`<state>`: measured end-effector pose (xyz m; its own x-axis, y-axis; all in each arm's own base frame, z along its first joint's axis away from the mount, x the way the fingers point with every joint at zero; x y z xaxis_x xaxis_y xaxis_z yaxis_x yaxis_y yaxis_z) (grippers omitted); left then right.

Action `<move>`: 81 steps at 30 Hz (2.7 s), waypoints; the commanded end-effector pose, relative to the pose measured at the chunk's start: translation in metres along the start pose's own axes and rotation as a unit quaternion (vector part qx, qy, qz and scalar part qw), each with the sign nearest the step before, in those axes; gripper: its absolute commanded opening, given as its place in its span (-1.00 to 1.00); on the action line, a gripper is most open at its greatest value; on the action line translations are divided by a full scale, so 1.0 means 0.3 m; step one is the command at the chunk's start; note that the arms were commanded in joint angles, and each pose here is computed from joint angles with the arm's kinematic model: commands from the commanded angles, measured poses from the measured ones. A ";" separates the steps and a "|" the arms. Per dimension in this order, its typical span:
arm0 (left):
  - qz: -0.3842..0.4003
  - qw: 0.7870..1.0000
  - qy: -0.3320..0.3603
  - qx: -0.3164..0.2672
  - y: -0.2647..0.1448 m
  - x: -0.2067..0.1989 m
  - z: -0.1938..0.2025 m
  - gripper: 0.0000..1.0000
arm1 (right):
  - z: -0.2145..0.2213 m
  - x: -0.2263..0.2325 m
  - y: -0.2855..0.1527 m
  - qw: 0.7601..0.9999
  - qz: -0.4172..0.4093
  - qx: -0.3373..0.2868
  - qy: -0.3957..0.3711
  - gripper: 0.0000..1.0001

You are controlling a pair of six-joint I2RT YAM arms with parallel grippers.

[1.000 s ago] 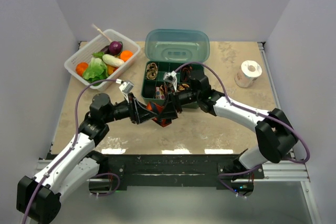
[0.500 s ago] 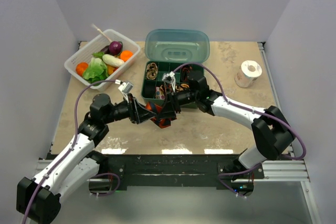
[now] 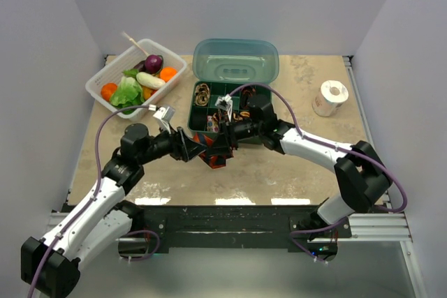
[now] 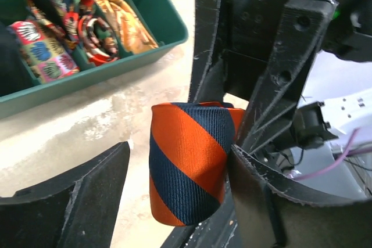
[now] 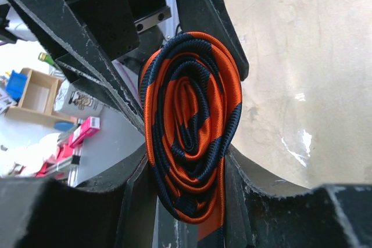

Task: Roll the ties
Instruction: Place the tie in the storage box.

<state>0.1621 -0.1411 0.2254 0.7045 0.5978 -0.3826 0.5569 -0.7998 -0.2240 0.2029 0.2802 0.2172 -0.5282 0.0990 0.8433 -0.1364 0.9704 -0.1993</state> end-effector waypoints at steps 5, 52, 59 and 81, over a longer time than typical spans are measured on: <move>-0.121 0.990 0.039 -0.061 -0.008 0.035 -0.146 0.54 | -0.044 0.039 0.030 1.000 0.010 0.005 -0.021 -1.00; -0.239 0.968 0.073 0.000 0.101 0.157 -0.256 0.58 | -0.597 -0.267 -0.227 0.767 0.527 -0.354 0.095 -1.00; -0.248 0.966 0.074 0.010 0.098 0.169 -0.230 0.57 | -0.603 -0.315 -0.204 0.759 0.530 -0.362 0.111 -1.00; -0.241 0.968 0.074 0.005 0.066 0.150 -0.210 0.57 | -0.550 -0.442 -0.113 0.703 0.572 -0.391 0.157 -1.00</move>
<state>0.2329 -0.1261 0.2538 0.4035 0.9100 -0.0951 0.8228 -0.4063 -0.3974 0.4117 0.2759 0.1756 0.2628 0.8785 0.3989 0.7395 0.0821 -0.6681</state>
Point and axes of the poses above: each gripper's point midway between its finger pads, its own y axis out along the fingers, its own x axis along the line the jaws close on, z = x × y, the point moved 9 cm from there along -y, back along the fingers, and after that the axes turned 15 degrees about y, right-handed, at the moved point
